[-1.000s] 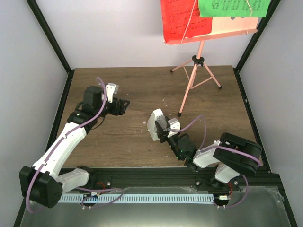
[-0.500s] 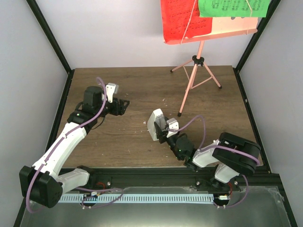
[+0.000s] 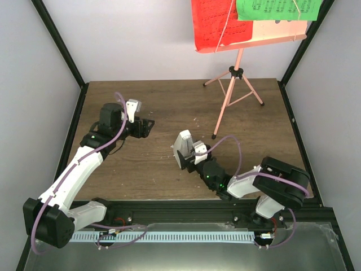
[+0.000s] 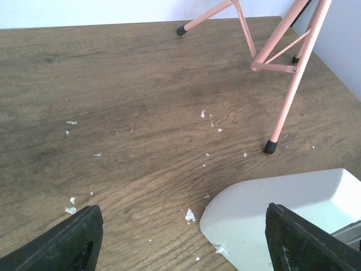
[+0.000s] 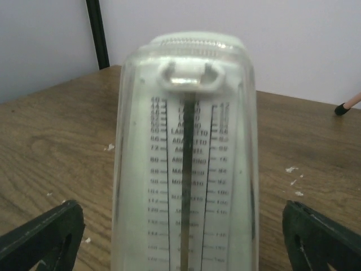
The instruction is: Pack up the instrument practice props
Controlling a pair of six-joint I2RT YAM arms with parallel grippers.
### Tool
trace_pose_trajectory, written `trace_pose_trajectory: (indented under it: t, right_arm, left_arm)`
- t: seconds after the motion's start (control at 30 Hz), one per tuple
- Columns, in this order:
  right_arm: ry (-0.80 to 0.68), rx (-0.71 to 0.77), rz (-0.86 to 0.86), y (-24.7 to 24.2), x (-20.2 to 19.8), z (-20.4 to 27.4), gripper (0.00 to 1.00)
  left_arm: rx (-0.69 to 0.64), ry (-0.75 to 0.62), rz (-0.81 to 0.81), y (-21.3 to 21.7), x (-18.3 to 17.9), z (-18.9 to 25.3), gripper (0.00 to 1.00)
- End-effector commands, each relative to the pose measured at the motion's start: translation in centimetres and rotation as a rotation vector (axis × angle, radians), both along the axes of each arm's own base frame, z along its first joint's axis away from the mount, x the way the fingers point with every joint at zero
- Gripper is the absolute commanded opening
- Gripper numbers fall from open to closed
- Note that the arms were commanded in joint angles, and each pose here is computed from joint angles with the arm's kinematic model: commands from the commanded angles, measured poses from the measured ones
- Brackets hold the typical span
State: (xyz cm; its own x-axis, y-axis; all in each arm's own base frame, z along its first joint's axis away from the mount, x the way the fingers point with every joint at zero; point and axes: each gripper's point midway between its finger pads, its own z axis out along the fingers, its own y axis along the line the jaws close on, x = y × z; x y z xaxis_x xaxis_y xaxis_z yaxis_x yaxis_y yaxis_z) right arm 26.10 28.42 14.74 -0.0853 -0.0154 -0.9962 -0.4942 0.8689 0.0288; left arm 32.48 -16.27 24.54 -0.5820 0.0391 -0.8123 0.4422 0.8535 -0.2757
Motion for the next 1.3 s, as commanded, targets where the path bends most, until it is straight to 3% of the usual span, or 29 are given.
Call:
trace_pose_trajectory:
  t: [0.0,0.2,0.33,0.5,0.6,0.77,1.03,1.17,1.27]
  right_arm:
    - [-0.03,0.018,0.045,-0.6,-1.1,0.6,1.0]
    - [-0.166,0.116,0.178,-2.6,-4.6,5.3,1.0]
    - [-0.227,0.166,0.266,-3.6,-6.8,9.2,1.0]
    - [-0.116,0.165,0.221,-6.1,-4.2,10.1,1.0]
    - [0.042,0.21,0.167,-8.8,-0.8,9.3,1.0]
    - [0.15,0.341,0.215,-11.8,1.5,9.0,1.0]
    - [0.138,0.374,0.286,-11.9,0.5,7.7,1.0]
    - [0.107,0.36,0.294,-12.1,-0.1,7.9,1.0]
    - [0.082,0.346,0.276,-12.4,-0.4,7.9,1.0]
  left_arm:
    - [0.011,-0.014,0.006,0.3,-0.1,0.1,0.85]
    - [-0.03,-0.044,-0.075,-0.9,-1.0,1.3,1.0]
    - [-0.085,-0.066,-0.13,-1.8,-1.6,2.5,1.0]
    - [-0.184,-0.094,-0.273,-4.4,-2.9,3.4,1.0]
    - [-0.12,-0.034,-0.377,-7.3,-3.6,2.1,0.99]
    - [-0.011,-0.053,-0.601,-12.1,-5.6,2.4,0.99]
    - [0.106,-0.02,-0.695,-15.2,-2.8,-0.9,0.99]
    - [0.098,0.046,-0.764,-16.3,-3.6,-2.8,0.99]
    - [0.175,0.05,-0.751,-16.4,-3.8,-4.9,0.97]
